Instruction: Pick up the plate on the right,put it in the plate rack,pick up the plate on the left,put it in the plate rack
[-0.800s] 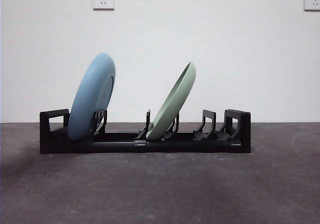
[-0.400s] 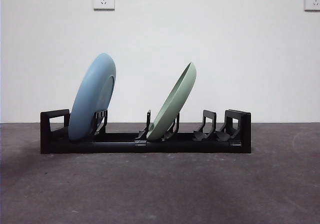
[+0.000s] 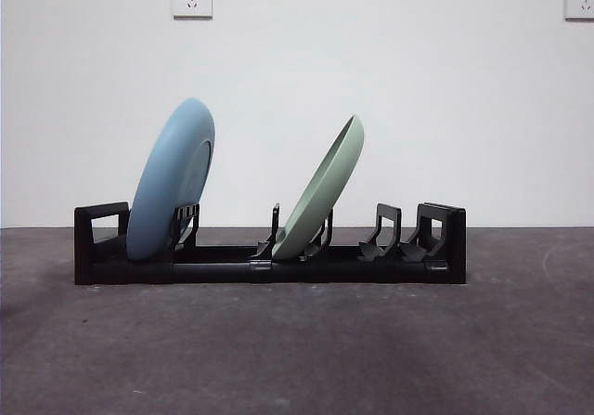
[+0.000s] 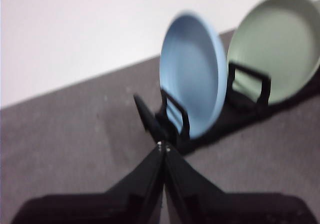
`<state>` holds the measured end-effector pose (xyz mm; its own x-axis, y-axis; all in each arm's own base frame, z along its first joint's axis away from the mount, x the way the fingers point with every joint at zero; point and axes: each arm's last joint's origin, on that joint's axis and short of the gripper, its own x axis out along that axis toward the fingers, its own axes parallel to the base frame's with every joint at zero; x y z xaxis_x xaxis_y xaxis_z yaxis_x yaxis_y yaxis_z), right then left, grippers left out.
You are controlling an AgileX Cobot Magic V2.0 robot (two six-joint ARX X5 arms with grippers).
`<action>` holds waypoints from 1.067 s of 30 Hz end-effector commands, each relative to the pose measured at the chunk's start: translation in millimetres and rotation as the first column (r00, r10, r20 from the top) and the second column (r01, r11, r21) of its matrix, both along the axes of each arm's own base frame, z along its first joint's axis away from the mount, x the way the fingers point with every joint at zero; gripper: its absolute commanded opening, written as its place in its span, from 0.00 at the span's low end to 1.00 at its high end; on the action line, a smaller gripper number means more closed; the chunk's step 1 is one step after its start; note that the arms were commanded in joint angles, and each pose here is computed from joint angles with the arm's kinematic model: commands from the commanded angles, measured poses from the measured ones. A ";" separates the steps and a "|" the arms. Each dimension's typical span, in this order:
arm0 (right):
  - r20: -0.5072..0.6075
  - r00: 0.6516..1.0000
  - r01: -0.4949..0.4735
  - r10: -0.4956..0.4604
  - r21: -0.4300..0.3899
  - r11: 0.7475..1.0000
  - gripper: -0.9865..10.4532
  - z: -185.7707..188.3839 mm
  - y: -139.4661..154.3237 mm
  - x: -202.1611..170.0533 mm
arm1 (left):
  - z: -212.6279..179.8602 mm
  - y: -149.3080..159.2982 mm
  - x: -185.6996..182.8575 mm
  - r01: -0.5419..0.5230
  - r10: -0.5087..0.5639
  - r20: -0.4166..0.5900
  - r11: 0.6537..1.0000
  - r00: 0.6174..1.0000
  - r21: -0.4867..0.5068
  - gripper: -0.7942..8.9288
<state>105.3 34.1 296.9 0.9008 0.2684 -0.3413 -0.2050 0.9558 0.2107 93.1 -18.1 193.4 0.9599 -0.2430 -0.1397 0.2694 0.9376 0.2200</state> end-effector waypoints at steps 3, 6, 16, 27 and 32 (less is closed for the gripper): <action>-0.001 1.000 0.005 -0.005 0.007 1.000 0.09 -1.5 0.1 0.3 | -25.2 1.6 1.1 -0.023 0.022 -0.020 0.999 1.000 -0.028 0.08; 0.000 1.000 0.005 -0.005 0.007 1.000 0.09 -1.5 0.1 0.3 | -35.5 2.2 1.2 -0.033 0.031 -0.031 0.998 0.999 -0.048 0.08; -0.001 1.000 0.005 -0.005 0.007 1.000 0.09 -1.5 0.1 0.3 | -46.5 2.6 1.5 -0.052 0.048 -0.061 0.996 0.997 -0.067 0.08; -0.001 1.000 0.005 -0.005 0.007 1.000 0.09 -1.5 0.1 0.3 | -46.0 2.6 1.6 -0.053 0.050 -0.056 0.996 0.997 -0.069 0.08; -0.001 1.000 0.005 -0.005 0.007 1.000 0.09 -1.5 0.1 0.3 | -46.0 2.6 1.6 -0.053 0.049 -0.056 0.996 0.997 -0.069 0.08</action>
